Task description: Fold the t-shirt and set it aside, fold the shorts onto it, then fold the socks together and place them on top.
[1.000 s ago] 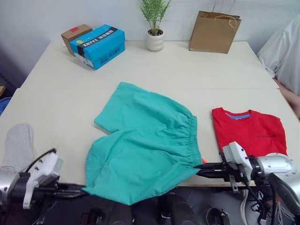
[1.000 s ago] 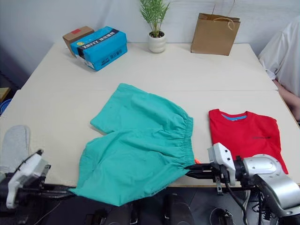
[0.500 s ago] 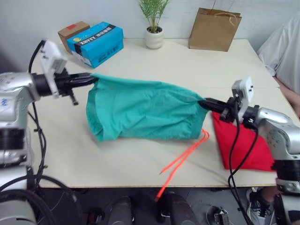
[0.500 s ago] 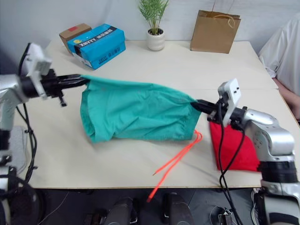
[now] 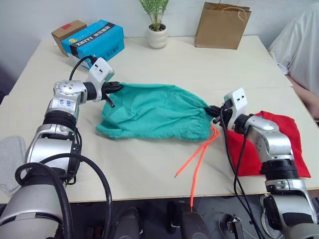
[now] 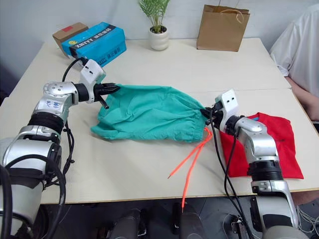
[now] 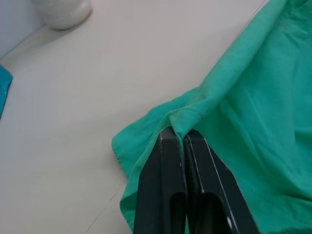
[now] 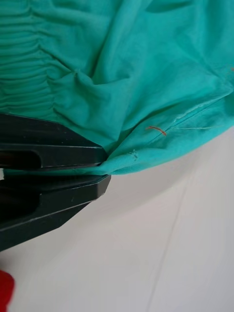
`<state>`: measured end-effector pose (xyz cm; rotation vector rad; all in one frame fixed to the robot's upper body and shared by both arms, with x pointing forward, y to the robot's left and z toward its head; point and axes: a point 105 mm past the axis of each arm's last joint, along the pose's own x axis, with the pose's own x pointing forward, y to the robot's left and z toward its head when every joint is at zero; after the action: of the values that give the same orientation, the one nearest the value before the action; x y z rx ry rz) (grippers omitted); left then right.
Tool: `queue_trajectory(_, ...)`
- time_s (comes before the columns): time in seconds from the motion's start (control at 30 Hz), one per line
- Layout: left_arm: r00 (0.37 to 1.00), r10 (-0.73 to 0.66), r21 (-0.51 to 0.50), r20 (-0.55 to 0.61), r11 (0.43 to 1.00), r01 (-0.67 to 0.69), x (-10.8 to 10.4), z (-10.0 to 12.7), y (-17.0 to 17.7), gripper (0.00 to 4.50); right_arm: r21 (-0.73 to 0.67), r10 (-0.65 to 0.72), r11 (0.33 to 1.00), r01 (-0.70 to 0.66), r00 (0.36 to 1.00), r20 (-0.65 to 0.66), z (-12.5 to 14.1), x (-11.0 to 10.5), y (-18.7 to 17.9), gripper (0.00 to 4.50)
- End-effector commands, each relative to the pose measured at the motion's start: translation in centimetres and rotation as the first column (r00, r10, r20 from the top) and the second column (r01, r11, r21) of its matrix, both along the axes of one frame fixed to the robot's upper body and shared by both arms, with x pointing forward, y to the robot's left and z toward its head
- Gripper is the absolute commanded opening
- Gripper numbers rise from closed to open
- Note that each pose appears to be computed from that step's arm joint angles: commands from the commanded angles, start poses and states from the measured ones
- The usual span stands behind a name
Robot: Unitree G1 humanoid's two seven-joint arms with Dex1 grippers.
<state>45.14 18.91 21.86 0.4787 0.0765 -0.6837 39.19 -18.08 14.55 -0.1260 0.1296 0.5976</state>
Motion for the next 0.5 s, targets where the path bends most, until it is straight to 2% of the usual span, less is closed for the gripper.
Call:
queue_trajectory(0.03, 0.999, -0.006, -0.078, 0.037, 0.997, 0.009, 0.0, 1.4, 0.0, 0.42, -0.023, -0.036, 0.999, 0.037, 0.998, 0.056, 1.3, -0.3, -0.8, 0.00)
queue_trajectory(0.1, 0.998, 0.025, -0.103, 0.060, 0.995, -0.019, 0.0, 1.4, 0.6, 0.88, -0.012, -0.037, 0.999, 0.038, 0.997, 0.069, 1.9, -0.8, -1.3, 0.57)
queue_trajectory(0.2, 0.981, 0.116, -0.174, 0.153, 0.981, -0.089, 0.1, 3.0, 2.5, 1.84, -0.031, 0.007, 1.000, -0.003, 0.989, 0.144, 3.7, -1.7, -1.6, 1.49)
queue_trajectory(0.27, 0.953, 0.145, -0.246, 0.266, 0.966, -0.079, -0.7, 5.2, 3.8, 2.40, -0.074, 0.037, 0.997, -0.021, 0.974, 0.224, 5.6, -2.3, -2.3, 2.14)
queue_trajectory(0.33, 0.930, 0.112, -0.246, 0.349, 0.969, -0.024, -1.7, 6.4, 4.4, 2.98, -0.152, 0.050, 0.988, -0.011, 0.964, 0.261, 6.5, -2.7, -3.1, 2.82)
queue_trajectory(0.4, 0.923, -0.062, -0.120, 0.381, 0.986, 0.115, -3.5, 5.8, 3.4, 3.64, -0.229, 0.143, 0.970, -0.081, 0.953, 0.267, 7.0, -3.6, -2.2, 3.51)
queue_trajectory(0.47, 0.907, -0.273, 0.090, 0.321, 0.962, 0.257, -5.8, 3.2, 2.2, 4.24, -0.290, 0.303, 0.930, -0.227, 0.919, 0.253, 6.9, -5.3, 0.5, 4.18)
queue_trajectory(0.5, 0.901, -0.337, 0.154, 0.274, 0.940, 0.305, -6.6, 2.0, 1.9, 4.50, -0.318, 0.365, 0.905, -0.284, 0.900, 0.237, 6.6, -6.1, 1.7, 4.49)
